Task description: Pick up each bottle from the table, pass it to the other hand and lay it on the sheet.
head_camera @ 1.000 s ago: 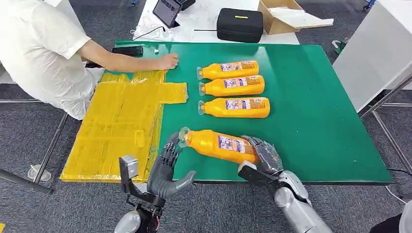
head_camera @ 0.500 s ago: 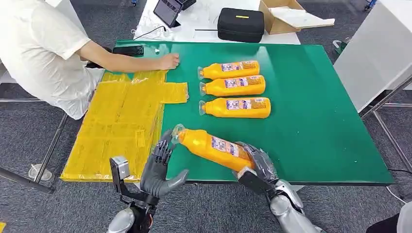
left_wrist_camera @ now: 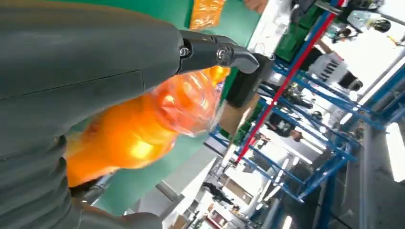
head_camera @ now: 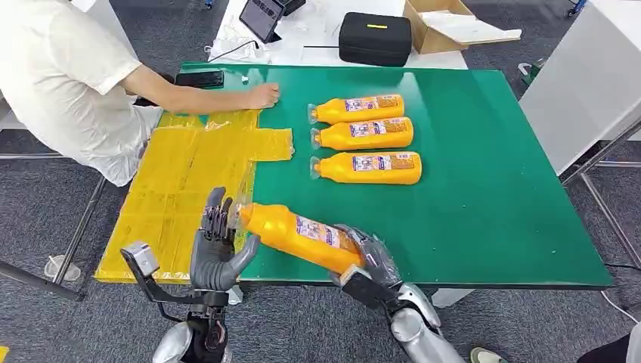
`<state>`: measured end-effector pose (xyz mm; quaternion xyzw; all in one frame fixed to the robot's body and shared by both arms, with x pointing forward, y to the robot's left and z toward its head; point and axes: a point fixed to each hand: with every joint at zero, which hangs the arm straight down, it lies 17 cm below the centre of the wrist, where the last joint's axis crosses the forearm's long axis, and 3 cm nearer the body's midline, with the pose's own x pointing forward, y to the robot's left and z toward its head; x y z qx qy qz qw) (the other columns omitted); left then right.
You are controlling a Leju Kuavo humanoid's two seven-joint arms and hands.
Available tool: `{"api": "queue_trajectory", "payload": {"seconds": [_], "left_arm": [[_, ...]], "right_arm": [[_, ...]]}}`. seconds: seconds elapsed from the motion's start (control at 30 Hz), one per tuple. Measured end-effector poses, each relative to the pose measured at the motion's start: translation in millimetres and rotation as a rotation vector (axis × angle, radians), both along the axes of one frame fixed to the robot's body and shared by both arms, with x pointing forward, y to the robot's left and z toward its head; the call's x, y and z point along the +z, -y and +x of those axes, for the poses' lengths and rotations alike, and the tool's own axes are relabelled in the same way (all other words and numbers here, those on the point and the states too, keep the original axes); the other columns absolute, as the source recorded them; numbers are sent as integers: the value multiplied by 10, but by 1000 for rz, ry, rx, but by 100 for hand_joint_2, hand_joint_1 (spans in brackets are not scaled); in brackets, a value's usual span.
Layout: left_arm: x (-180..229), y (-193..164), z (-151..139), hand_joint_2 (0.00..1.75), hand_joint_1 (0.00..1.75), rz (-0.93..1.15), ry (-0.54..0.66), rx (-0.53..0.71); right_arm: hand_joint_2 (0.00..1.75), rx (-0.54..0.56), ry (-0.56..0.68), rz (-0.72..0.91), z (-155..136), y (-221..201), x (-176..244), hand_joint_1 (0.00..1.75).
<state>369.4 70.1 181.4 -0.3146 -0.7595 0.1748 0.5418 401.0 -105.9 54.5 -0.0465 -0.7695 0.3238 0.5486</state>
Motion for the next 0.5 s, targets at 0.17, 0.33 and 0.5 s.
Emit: {"api": "queue_trajectory", "payload": {"seconds": [0.17, 0.33, 0.5], "left_arm": [[27, -27, -13, 175, 0, -58, -1, -1], [24, -50, -7, 175, 0, -104, -15, -19], [31, -1, -21, 175, 0, -155, -26, -77]], "right_arm": [[175, 5, 0, 9, -13, -48, 13, 171], [175, 3, -2, 16, -11, -50, 19, 168], [175, 4, 2, 35, -10, -58, 47, 173]]}}
